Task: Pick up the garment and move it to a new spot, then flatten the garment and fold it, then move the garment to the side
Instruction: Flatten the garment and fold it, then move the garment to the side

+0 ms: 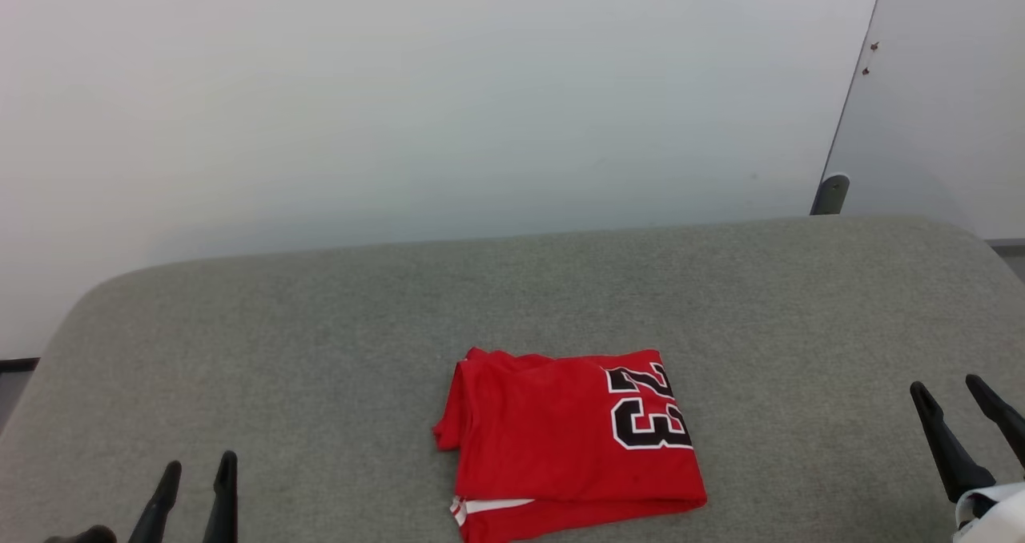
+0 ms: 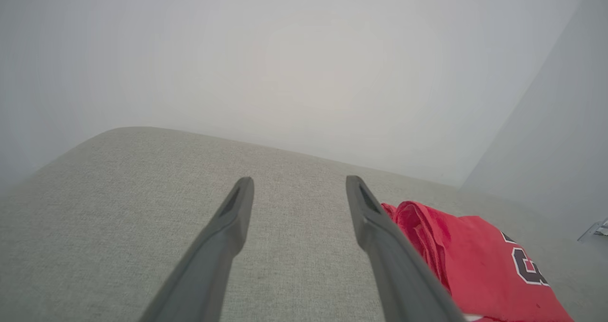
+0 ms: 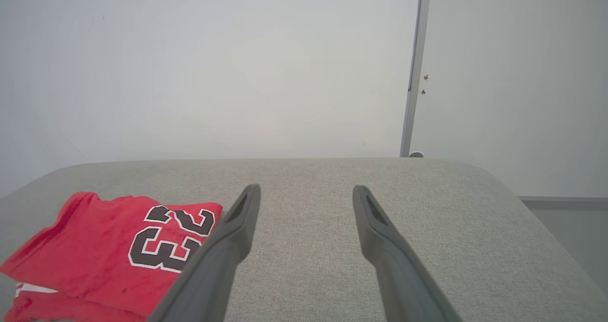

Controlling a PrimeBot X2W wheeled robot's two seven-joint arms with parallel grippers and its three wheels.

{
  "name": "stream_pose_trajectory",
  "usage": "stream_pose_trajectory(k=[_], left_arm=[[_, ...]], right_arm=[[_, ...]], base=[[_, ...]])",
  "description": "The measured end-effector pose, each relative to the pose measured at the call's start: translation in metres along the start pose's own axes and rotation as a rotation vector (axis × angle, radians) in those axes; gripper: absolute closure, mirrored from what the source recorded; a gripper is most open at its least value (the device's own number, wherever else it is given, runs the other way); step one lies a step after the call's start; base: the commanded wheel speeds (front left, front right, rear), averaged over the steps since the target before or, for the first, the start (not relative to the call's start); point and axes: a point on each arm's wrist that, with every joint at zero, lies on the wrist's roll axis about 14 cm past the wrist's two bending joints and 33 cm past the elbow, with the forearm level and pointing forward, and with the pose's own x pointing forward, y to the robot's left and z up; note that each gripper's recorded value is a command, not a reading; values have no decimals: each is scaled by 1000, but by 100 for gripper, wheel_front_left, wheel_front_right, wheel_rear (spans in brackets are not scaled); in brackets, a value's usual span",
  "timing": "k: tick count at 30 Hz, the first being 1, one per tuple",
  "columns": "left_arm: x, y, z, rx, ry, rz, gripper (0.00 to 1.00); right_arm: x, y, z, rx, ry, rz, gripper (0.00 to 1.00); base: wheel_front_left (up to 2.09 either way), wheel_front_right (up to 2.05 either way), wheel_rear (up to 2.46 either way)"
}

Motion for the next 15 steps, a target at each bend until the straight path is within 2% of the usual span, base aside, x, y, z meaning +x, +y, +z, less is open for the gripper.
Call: stream_pose_trajectory(k=[15], left_arm=[[-5,5,2,11,-3,11,0]], right_arm=[[0,9,-2,7,0,5,0]], base=[[0,0,0]])
